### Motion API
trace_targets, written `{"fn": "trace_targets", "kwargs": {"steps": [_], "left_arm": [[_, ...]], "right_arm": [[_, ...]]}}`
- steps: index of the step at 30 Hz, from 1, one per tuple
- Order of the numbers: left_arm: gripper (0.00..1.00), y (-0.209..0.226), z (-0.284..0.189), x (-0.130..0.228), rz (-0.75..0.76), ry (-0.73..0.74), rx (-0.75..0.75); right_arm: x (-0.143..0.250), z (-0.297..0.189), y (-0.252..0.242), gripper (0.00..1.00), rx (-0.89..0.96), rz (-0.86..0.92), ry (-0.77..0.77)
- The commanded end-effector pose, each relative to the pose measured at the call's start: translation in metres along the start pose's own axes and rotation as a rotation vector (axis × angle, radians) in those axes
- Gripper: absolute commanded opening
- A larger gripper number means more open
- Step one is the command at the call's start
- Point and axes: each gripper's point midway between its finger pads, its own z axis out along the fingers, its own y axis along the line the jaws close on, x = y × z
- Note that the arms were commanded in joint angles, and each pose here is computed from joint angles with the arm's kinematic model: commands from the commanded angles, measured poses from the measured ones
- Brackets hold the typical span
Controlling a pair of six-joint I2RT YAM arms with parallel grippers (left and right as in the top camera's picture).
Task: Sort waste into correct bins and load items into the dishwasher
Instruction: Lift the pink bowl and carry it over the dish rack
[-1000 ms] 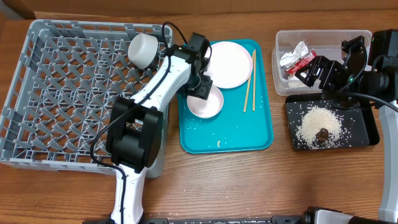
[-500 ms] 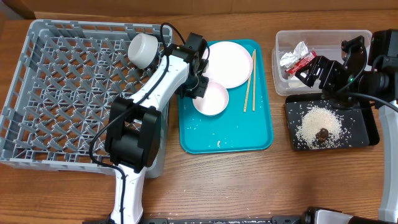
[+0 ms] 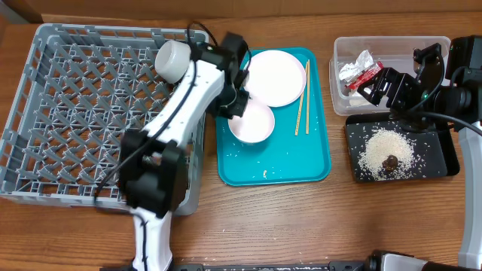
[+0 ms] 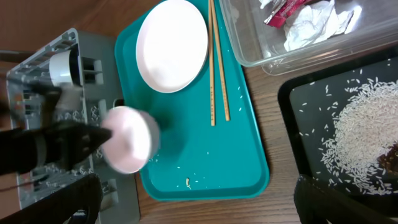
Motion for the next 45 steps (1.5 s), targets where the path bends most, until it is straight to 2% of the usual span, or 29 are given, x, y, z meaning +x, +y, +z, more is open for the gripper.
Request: {"fn": "trace_targets", "kwargs": {"steps": [1, 6, 10, 23, 28, 35, 45], "left_arm": [[0.04, 0.002, -0.088, -0.003, -0.044, -0.205, -0.024], [0.04, 0.028, -0.138, 0.027, -0.155, -0.268, -0.158], [0.04, 0.049, -0.16, 0.053, -0.238, -0.269, -0.266], [0.04, 0.083, -0.209, 0.104, -0.393, -0.331, -0.43], [0.04, 0.105, -0.223, 0.107, -0.481, -0.387, -0.51], [0.04, 0.151, -0.242, 0.1, -0.634, -0.514, -0.767], [0.04, 0.184, -0.225, 0.081, -0.745, -0.582, -1.061]], "right_arm": [[-0.002, -0.001, -0.001, 1.0, 0.004, -0.004, -0.007], [-0.002, -0.001, -0.001, 1.0, 0.004, -0.004, -0.007], [-0.002, -0.001, -0.001, 1.0, 0.004, -0.004, -0.007], [-0.002, -0.001, -0.001, 1.0, 0.004, -0.004, -0.007], [-0.002, -0.001, -0.001, 1.0, 0.004, -0.004, -0.007], [-0.002, -0.001, -0.001, 1.0, 0.004, -0.004, -0.007], [-0.002, -0.001, -0.001, 1.0, 0.004, -0.004, -0.007]]}}
